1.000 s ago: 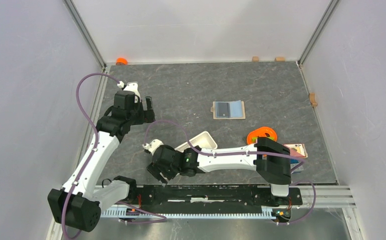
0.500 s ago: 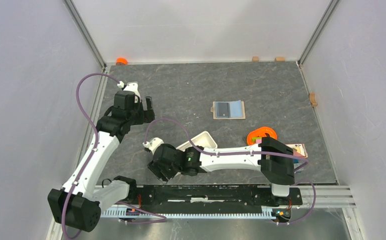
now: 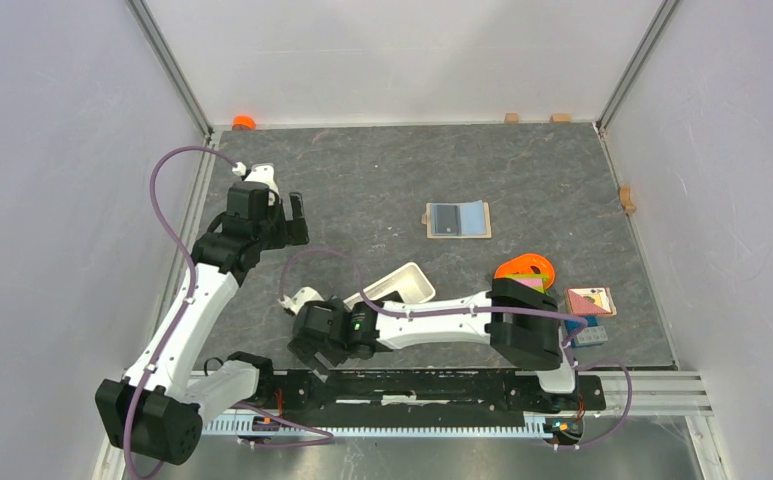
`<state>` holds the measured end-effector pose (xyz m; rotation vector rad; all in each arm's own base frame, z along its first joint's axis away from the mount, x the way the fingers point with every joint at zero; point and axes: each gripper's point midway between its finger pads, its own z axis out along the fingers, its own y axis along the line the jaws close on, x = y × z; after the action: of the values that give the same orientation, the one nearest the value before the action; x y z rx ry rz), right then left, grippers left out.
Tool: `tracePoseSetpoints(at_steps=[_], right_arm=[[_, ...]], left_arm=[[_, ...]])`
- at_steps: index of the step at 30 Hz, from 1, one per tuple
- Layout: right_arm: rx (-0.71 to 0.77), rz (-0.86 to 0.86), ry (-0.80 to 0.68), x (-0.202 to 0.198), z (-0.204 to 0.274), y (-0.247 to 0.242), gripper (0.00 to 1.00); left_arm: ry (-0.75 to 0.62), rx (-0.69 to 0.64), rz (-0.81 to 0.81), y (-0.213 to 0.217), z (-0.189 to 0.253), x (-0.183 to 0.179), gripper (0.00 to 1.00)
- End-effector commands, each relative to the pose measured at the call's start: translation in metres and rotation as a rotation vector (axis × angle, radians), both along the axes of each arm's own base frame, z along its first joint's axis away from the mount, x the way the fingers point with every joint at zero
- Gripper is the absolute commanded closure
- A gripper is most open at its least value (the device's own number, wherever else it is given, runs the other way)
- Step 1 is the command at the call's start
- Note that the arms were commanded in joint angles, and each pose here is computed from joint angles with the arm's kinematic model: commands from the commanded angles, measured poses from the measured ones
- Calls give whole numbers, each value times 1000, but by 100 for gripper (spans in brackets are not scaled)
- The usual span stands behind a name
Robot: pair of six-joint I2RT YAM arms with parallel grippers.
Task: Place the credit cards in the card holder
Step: Pick up the credit card from the storage box.
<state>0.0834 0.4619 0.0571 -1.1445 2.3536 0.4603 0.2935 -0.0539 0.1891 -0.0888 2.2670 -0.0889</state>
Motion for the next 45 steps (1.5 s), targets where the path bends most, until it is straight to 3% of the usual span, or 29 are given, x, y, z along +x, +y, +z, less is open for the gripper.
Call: tracePoseSetpoints(at_steps=[1, 13, 28, 39, 45], right_arm=[[-41, -41, -36, 2, 0, 3, 2], [-31, -11, -133, -5, 23, 21, 2], [37, -9, -143, -9, 48, 25, 9], [76, -12, -148, -8, 61, 27, 21], [76, -11, -149, -8, 62, 27, 34]], left_arm=[[-59, 19, 17, 8, 12, 3, 0], [-67, 1, 34, 12, 15, 4, 0], [-68, -7, 30, 12, 15, 3, 0], [-67, -10, 29, 11, 14, 3, 0], [-67, -12, 28, 11, 14, 3, 0]])
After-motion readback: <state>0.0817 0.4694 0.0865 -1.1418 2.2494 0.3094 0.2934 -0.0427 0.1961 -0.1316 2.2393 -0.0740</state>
